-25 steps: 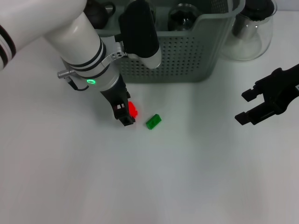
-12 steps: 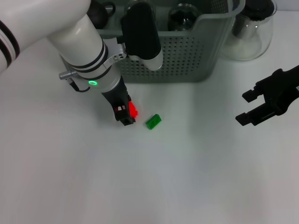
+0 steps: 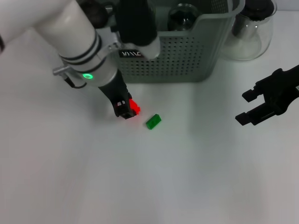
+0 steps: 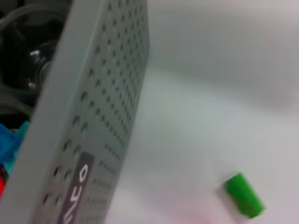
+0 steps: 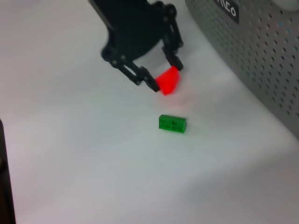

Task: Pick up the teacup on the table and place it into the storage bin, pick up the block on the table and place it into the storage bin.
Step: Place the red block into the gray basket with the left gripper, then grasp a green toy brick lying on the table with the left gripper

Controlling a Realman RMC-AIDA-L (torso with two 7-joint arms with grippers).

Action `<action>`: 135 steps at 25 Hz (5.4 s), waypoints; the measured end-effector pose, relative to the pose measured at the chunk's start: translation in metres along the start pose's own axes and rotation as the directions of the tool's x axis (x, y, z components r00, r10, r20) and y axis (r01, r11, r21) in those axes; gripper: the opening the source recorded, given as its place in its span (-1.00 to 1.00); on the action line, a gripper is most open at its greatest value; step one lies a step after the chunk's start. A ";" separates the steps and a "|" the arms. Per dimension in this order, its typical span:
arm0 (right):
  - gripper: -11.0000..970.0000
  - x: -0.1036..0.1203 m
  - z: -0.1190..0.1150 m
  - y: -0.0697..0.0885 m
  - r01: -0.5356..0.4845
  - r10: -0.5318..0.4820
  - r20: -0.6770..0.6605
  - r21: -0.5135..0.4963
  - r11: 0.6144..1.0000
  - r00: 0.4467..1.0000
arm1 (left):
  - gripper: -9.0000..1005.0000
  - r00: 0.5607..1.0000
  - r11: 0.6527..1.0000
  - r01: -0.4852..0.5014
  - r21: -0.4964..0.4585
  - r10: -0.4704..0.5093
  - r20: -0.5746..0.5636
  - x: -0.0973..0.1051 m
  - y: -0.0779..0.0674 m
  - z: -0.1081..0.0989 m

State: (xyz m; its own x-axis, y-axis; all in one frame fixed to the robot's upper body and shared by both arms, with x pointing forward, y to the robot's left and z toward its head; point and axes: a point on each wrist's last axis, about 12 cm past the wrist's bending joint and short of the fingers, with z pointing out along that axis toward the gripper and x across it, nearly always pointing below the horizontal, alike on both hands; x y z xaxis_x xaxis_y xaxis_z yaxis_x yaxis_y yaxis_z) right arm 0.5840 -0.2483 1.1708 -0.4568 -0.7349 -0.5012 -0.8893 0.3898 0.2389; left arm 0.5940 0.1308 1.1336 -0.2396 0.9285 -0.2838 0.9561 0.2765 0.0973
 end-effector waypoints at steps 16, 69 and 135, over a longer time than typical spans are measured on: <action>0.67 -0.004 0.000 0.001 0.002 -0.002 0.003 -0.004 1.000 1.000 | -0.17 0.620 0.960 0.120 0.253 -0.271 0.736 0.023 0.007 -0.200; 0.67 0.003 -0.001 -0.001 -0.003 0.003 0.002 0.005 1.000 1.000 | 0.40 0.730 0.969 -0.216 0.117 0.081 0.678 0.001 -0.013 -0.170; 0.67 0.010 0.015 0.000 -0.092 0.092 0.012 -0.032 0.995 0.996 | 0.68 0.655 0.663 -0.741 0.110 0.749 -0.099 -0.075 -0.040 0.022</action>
State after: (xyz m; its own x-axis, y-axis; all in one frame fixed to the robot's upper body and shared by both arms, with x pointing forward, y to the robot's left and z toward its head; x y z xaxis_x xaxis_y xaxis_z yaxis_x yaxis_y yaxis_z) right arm 0.5804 -0.2473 1.1534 -0.5368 -0.6893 -0.4865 -0.8437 0.4379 0.3105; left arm 0.5776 0.0450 1.1304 0.5423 0.8400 -0.0188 0.8297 -0.5318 0.1698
